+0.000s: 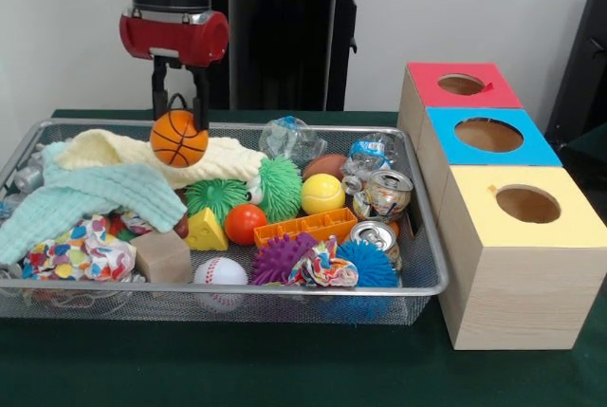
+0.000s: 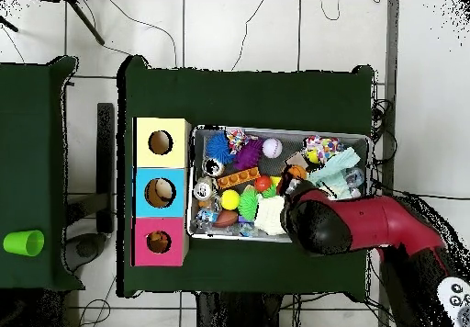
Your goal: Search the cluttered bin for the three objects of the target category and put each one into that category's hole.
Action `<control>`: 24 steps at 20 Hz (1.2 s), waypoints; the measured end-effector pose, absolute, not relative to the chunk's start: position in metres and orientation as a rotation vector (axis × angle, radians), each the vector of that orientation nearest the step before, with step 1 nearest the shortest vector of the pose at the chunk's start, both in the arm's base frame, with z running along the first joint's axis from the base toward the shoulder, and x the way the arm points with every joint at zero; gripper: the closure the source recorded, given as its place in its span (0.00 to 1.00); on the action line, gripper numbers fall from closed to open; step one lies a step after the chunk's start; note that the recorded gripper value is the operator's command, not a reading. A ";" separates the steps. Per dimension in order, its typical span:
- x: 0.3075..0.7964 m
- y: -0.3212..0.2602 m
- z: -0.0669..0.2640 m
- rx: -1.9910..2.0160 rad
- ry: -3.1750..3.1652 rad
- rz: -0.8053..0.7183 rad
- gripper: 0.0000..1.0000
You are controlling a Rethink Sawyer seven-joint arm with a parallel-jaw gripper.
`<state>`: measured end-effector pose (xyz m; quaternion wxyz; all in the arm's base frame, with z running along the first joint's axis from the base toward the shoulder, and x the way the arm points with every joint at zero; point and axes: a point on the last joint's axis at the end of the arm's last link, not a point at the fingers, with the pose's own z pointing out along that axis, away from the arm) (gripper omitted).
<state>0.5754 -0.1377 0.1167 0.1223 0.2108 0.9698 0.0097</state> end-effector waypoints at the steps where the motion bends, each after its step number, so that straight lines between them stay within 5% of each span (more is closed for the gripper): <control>1: 0.576 -0.133 0.117 0.605 2.832 0.030 1.00; 15: 0.578 -0.124 0.116 0.583 2.839 0.030 1.00; 16: 0.578 -0.124 0.116 0.583 2.839 0.030 0.00; 24: 0.578 -0.125 0.116 0.583 2.839 0.029 0.00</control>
